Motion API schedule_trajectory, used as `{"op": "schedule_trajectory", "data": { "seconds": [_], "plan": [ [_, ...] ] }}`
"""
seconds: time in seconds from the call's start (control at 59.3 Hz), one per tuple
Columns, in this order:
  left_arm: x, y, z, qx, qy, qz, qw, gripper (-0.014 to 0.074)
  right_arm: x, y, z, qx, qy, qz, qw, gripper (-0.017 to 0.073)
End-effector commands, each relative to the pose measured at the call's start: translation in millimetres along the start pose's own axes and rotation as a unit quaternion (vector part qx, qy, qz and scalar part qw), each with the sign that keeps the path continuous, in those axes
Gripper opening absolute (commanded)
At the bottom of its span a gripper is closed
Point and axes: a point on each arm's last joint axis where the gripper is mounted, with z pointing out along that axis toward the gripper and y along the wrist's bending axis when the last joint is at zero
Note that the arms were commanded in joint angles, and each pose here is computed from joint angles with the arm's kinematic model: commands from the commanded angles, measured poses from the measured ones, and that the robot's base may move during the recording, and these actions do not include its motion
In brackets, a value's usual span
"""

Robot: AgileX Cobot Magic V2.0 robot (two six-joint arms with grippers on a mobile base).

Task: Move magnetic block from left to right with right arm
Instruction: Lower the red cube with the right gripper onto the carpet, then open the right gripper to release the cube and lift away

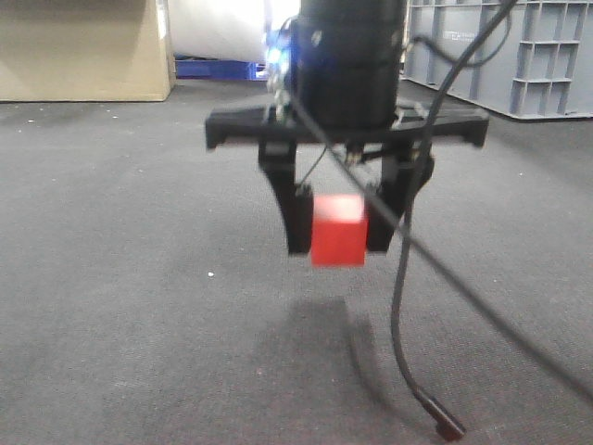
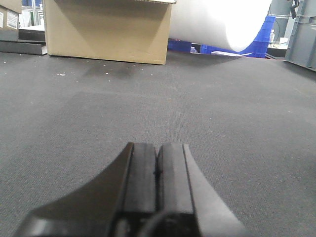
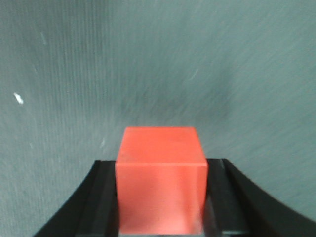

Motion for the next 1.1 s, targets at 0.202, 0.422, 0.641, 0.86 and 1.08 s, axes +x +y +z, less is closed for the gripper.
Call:
{"op": "schedule_trajectory", "data": {
  "seconds": [0.202, 0.422, 0.641, 0.86, 1.08],
  "plan": [
    [-5.4, -0.5, -0.8, 0.005, -0.044, -0.002, 0.999, -0.0116, -0.1, 6.5, -13.1, -0.029, 0.001, 0.010, 1.000, 0.0302],
    [-5.4, -0.5, -0.8, 0.005, -0.044, -0.002, 0.999, -0.0116, -0.3, 6.5, -13.1, -0.030, 0.001, 0.011, 0.999, 0.0303],
    [-5.4, -0.5, -0.8, 0.005, -0.044, -0.002, 0.999, -0.0116, -0.9, 6.9, -12.8, -0.032, -0.002, 0.011, 0.999, 0.0346],
    [-5.4, -0.5, -0.8, 0.005, -0.044, -0.002, 0.999, -0.0116, -0.9, 6.9, -12.8, -0.032, -0.002, 0.015, 0.999, 0.0577],
    [-5.4, -0.5, -0.8, 0.005, -0.044, -0.002, 0.999, -0.0116, -1.1, 7.1, -12.8, -0.033, -0.003, 0.015, 0.999, 0.0578]
  ]
}}
